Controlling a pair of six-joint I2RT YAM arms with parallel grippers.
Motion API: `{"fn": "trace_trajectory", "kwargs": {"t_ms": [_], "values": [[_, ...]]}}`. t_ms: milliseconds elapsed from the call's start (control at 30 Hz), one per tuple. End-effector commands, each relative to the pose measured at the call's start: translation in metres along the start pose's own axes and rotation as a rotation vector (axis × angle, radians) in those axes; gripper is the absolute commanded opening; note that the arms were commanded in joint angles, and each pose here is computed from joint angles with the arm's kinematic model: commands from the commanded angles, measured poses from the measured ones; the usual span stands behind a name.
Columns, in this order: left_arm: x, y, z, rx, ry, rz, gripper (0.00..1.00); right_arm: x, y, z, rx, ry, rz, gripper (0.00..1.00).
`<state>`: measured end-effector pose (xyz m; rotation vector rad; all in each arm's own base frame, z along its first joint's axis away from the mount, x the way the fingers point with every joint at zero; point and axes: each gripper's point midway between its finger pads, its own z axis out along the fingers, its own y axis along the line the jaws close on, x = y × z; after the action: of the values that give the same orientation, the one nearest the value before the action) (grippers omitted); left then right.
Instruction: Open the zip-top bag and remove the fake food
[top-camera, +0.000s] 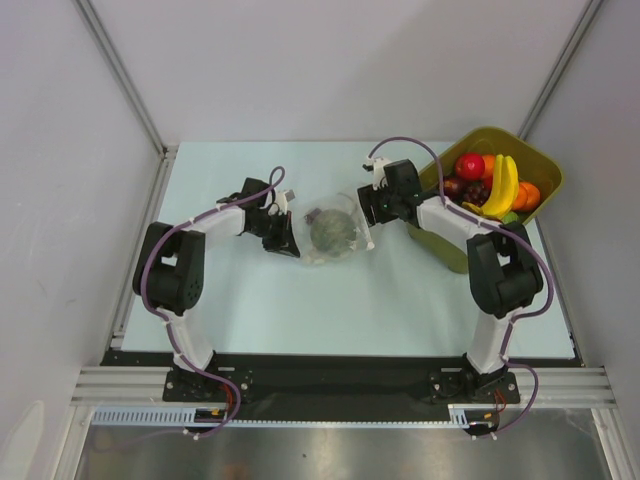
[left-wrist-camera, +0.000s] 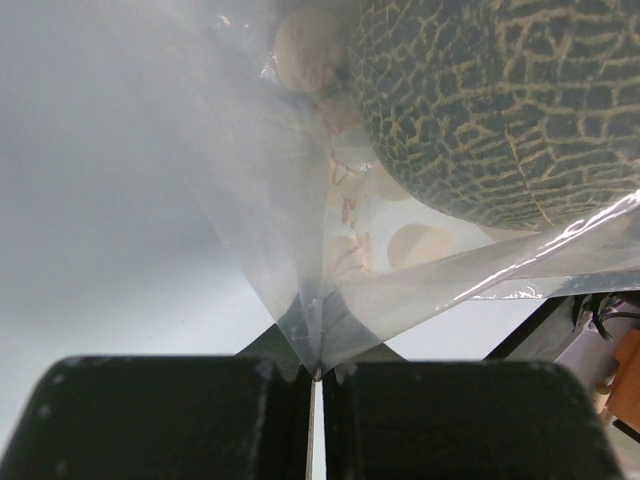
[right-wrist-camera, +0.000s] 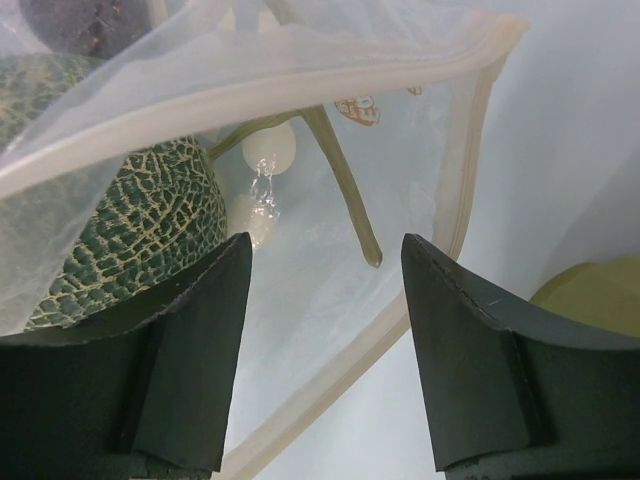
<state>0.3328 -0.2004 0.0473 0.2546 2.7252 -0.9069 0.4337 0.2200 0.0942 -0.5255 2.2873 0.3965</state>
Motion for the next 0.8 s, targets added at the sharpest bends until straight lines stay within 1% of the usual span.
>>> {"fn": "trace_trajectory", "kwargs": {"t_ms": [0, 167, 267, 367, 400, 433, 500, 567, 600, 767], "values": [[-0.012, -0.005, -0.008, 0.022, -0.031, 0.034, 0.00, -0.008, 0.010, 0.006, -0.040, 0.000, -0.039, 0.63], [-0.014, -0.006, -0.008, 0.026, -0.035, 0.029, 0.00, 0.002, 0.021, 0.013, -0.070, 0.043, -0.038, 0.55], [-0.015, -0.006, -0.008, 0.027, -0.037, 0.029, 0.00, 0.007, 0.022, 0.015, -0.060, 0.063, -0.040, 0.47], [-0.014, -0.006, -0.008, 0.028, -0.035, 0.028, 0.00, 0.010, 0.019, 0.015, -0.035, 0.079, -0.036, 0.33], [-0.014, -0.007, -0.008, 0.029, -0.038, 0.030, 0.00, 0.010, 0.016, 0.015, -0.021, 0.079, -0.035, 0.21], [-0.014, -0.007, -0.008, 0.031, -0.036, 0.028, 0.00, 0.011, 0.015, 0.015, -0.012, 0.085, -0.033, 0.15], [-0.015, -0.007, -0.008, 0.032, -0.041, 0.031, 0.01, 0.012, 0.011, 0.013, 0.010, 0.090, -0.028, 0.08], [-0.016, -0.008, -0.009, 0.034, -0.045, 0.031, 0.00, 0.011, 0.009, 0.009, 0.031, 0.087, -0.018, 0.02], [-0.016, -0.007, -0.009, 0.032, -0.045, 0.027, 0.00, 0.012, 0.006, 0.008, 0.049, 0.089, -0.014, 0.00], [-0.019, -0.004, -0.011, 0.028, -0.055, 0.021, 0.00, 0.012, 0.001, -0.015, 0.106, 0.077, -0.011, 0.00]]}}
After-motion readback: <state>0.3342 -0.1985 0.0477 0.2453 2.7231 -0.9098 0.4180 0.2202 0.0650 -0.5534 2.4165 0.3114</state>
